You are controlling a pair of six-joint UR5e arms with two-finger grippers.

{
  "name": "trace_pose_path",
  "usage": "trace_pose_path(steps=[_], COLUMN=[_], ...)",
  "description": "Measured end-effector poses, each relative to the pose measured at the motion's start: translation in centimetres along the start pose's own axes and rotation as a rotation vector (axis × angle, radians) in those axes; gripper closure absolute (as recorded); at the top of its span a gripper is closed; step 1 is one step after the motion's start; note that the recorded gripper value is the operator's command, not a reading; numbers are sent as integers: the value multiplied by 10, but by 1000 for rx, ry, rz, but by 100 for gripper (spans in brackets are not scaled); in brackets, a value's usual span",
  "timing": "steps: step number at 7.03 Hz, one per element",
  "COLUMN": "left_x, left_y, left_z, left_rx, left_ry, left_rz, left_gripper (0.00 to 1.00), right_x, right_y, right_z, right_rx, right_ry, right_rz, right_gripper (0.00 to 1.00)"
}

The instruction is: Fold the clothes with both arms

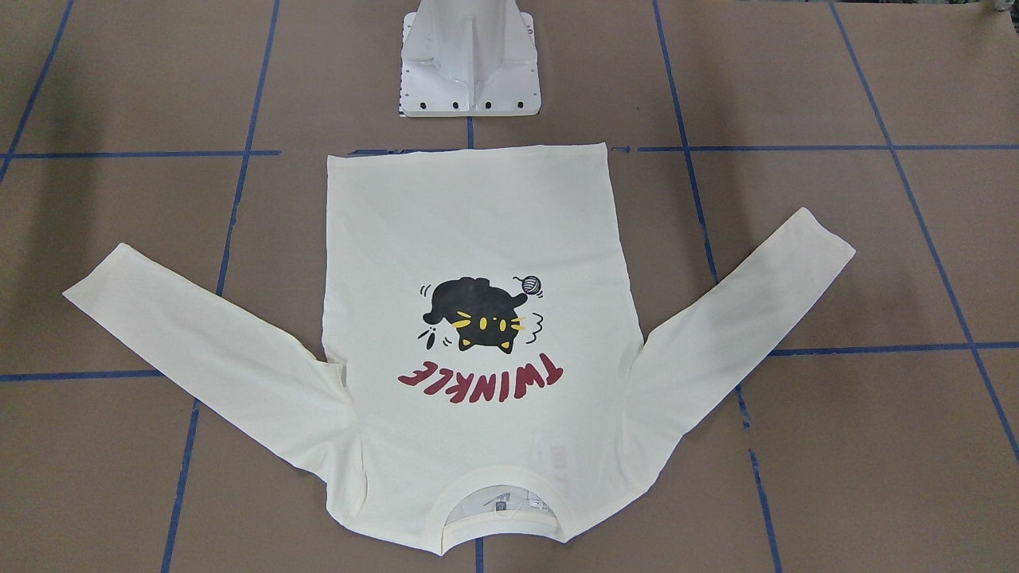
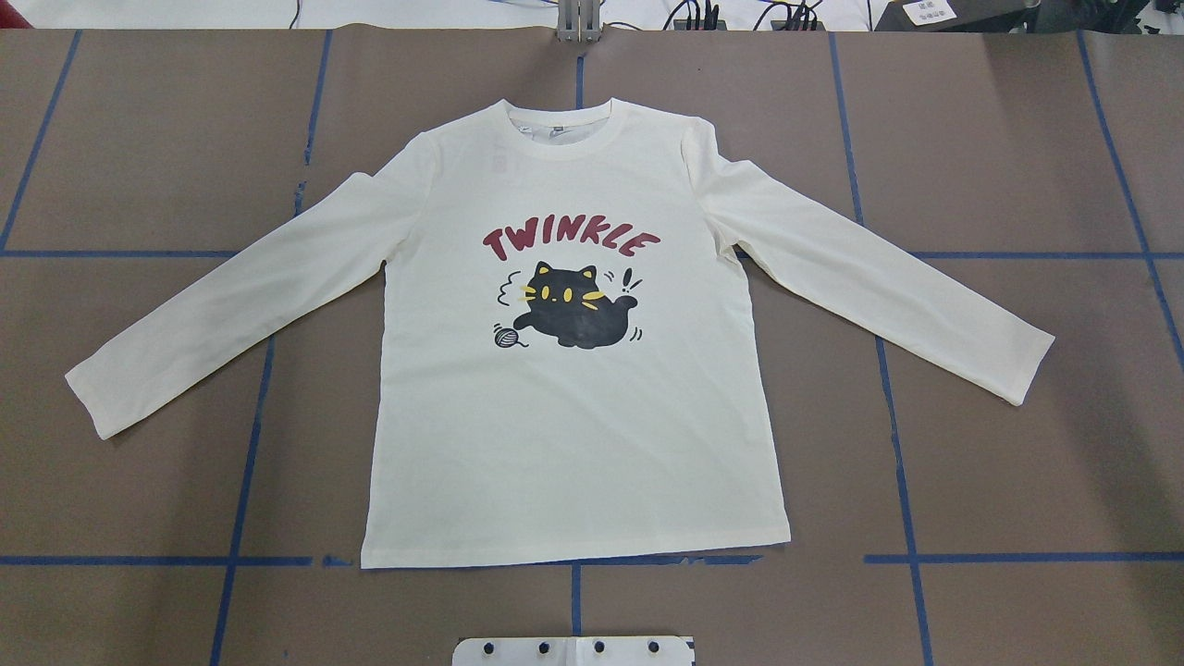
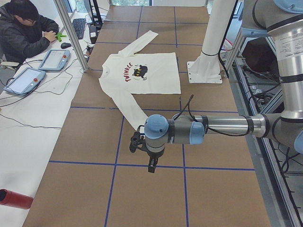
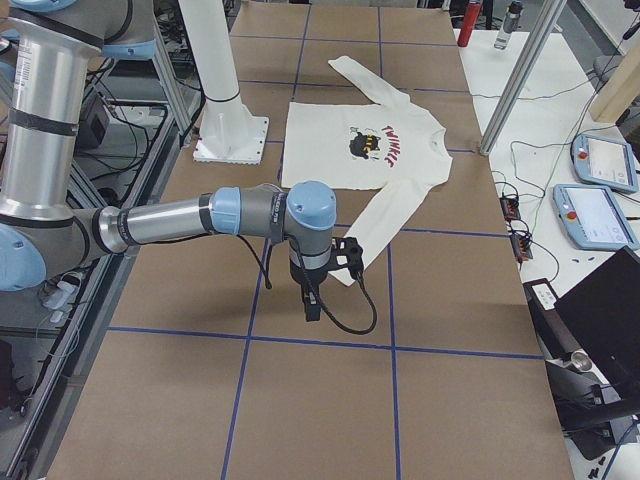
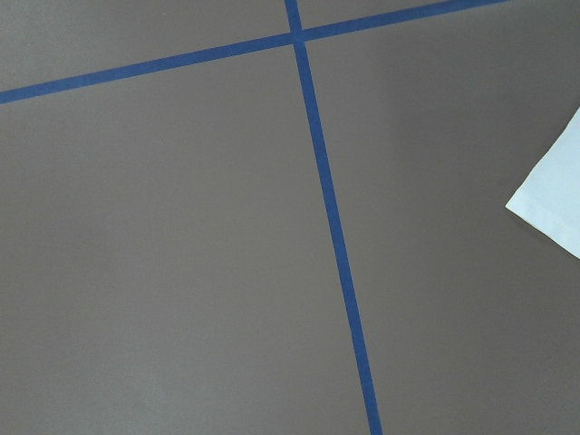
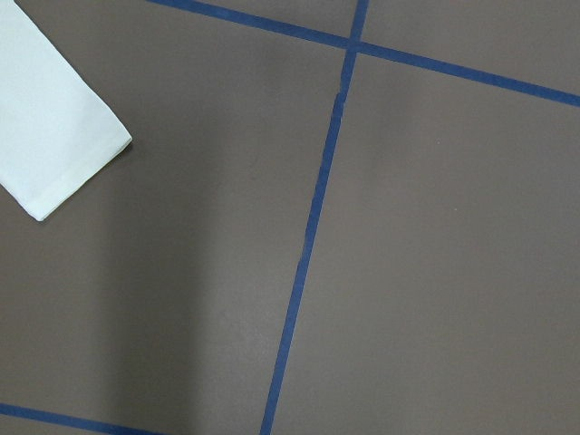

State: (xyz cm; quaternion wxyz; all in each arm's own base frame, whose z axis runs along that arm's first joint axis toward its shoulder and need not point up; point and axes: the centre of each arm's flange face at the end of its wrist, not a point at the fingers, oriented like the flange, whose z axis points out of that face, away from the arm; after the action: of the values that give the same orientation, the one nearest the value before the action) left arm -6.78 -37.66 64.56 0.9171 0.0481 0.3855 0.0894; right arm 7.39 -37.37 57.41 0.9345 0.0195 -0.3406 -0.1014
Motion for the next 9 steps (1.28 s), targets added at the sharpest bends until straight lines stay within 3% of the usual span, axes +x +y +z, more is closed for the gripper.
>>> trace_pose_path(steps=[3,5,7,8,9], left_x=[4,10,26,40,51], left_y=[-3,-11,-46,-74,-92], left_z=[-4,-11,-36,-55,-70], left_rx=[12,61,189,268,333], left_ry=[-1,-13,-45,-64,-78], left_rz=[18,68,195,274,337], left_gripper=[1,1,1,1,1], right_x=[-3,-11,-15,-8,-3], right_y=[-6,-22,-56,-74,-85], right_z=[-5,-19,-31,-26,-19], right_rx=[24,120,292,334,346], right_ry=[5,29,72,63,17], right_rz=[-21,-105,-250,-252,-219], right_gripper=[0,0,0,0,0])
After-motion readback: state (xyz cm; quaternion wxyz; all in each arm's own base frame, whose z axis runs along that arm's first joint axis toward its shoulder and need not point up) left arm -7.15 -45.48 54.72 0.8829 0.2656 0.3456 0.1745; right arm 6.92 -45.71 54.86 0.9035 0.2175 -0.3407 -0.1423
